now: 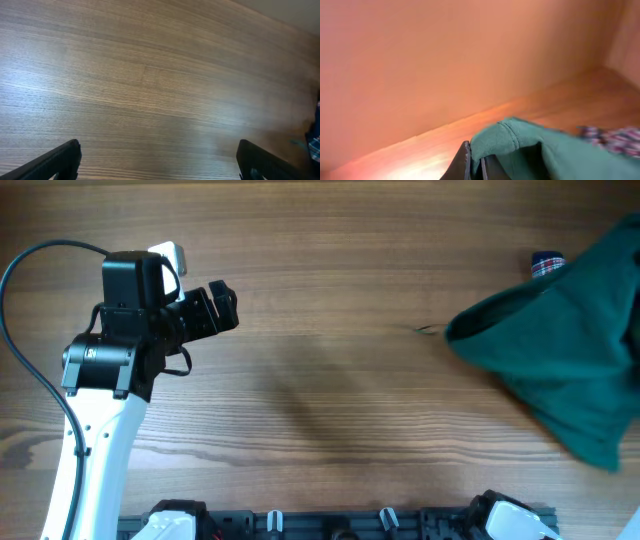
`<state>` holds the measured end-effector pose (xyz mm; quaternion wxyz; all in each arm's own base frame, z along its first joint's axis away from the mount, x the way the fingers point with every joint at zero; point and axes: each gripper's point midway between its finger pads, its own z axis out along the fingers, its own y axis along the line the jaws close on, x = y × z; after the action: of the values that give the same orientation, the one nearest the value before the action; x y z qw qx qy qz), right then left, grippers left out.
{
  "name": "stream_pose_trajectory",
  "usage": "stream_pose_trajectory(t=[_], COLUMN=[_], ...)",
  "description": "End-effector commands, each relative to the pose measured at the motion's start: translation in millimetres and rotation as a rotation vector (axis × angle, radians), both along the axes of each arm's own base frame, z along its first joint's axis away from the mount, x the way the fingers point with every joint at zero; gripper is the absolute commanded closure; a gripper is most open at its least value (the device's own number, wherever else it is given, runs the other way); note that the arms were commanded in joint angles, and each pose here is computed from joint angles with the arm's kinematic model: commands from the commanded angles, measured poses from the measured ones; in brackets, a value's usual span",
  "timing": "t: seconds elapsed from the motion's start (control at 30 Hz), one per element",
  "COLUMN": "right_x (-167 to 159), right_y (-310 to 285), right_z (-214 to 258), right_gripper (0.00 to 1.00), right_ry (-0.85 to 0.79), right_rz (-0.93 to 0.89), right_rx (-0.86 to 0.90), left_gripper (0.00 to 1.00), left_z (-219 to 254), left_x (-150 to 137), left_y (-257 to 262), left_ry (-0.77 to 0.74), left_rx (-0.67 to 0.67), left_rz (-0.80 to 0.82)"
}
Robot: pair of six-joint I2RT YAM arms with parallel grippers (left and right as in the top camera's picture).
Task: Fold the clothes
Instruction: 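Lift the green garment with the right gripper and drag it to table center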
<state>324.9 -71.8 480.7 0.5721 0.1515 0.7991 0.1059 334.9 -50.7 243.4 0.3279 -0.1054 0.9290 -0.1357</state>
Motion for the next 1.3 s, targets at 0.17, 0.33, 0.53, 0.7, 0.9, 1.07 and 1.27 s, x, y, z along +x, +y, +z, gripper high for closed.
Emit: stream_pose_trajectory(t=[0.17,0.33,0.53,0.7,0.9,1.07,1.27], right_x=[-25.0,10.4,-32.9,-48.3,34.6,100.6,117.4], right_y=[80.5,141.8,162.1,185.4,277.9,372.7,307.2], right_z=[60.5,30.8,54.3,50.9,-27.7,-115.0,-137.8], right_gripper=[0.96,0.96,0.96,0.96,0.95,0.55,0.17], right_ry=[-0.15,-0.049,-0.123,-0.106,0.107,0.222,0.325], right_rz=[0.412,0.653,0.746,0.85,0.954,0.962,0.69], right_rx=[0.074,0.145,0.117,0.123,0.106,0.081,-0.072], left_gripper=[0.0,0.0,0.0,0.0,0.0,0.0,0.0], left_z=[5.6,5.2,4.8,8.0,52.1,56.0,19.6], left_x=[1.6,1.2,-0.2,1.8,2.6,-15.8,-15.6], left_y=[-2.2,-2.2,-5.3,-9.7,17.4,19.5,13.2], left_ry=[-0.013,-0.011,-0.005,-0.019,-0.178,-0.164,-0.012], left_rx=[-0.014,-0.014,-0.027,-0.047,0.052,0.058,0.05], left_rz=[-0.001,-0.001,-0.013,-0.031,0.08,0.079,0.05])
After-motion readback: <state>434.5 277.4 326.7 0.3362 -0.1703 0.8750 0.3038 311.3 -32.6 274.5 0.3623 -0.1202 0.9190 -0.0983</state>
